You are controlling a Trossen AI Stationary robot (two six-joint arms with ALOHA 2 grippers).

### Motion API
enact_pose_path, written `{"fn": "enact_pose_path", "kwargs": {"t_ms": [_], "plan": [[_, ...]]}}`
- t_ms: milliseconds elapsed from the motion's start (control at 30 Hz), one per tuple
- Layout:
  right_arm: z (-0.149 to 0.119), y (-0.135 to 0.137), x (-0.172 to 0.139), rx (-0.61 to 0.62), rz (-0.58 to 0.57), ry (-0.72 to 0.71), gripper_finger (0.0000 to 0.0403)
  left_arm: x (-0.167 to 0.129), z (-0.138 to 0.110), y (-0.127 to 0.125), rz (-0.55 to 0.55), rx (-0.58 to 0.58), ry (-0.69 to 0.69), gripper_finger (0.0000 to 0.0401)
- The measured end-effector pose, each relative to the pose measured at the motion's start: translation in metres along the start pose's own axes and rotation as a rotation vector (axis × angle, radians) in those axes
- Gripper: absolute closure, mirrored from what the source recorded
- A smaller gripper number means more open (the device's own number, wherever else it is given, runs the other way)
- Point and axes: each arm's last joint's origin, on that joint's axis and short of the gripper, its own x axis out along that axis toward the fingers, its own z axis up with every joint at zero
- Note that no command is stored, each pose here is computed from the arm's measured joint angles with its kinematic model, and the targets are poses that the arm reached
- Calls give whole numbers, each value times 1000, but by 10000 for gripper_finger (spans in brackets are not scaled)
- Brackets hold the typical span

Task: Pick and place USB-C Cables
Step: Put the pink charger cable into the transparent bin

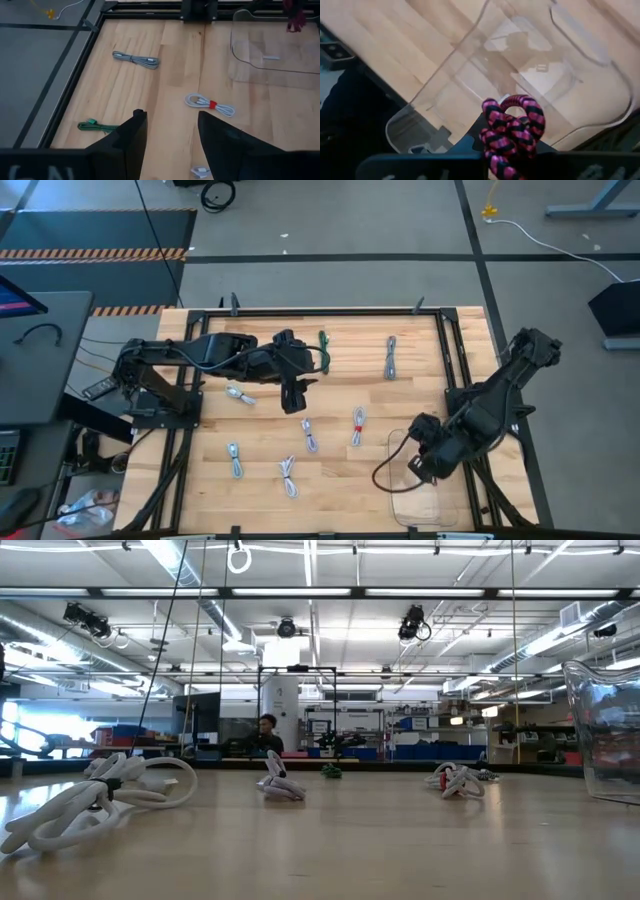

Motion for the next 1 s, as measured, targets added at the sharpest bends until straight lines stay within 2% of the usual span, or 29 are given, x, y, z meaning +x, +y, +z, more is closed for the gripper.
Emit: {"fn": "enact_pose_path", "kwargs": {"t_ms": [300, 600, 1000], "plan": [[-24, 11, 20, 187, -44, 8, 381, 1, 0, 4, 10, 33, 4, 221], [-35, 13, 50, 279, 46, 74, 381, 1, -2, 4, 12, 42, 23, 221], [-34, -23, 66, 338, -6, 174, 381, 1, -2, 4, 10, -11, 22, 221]]}}
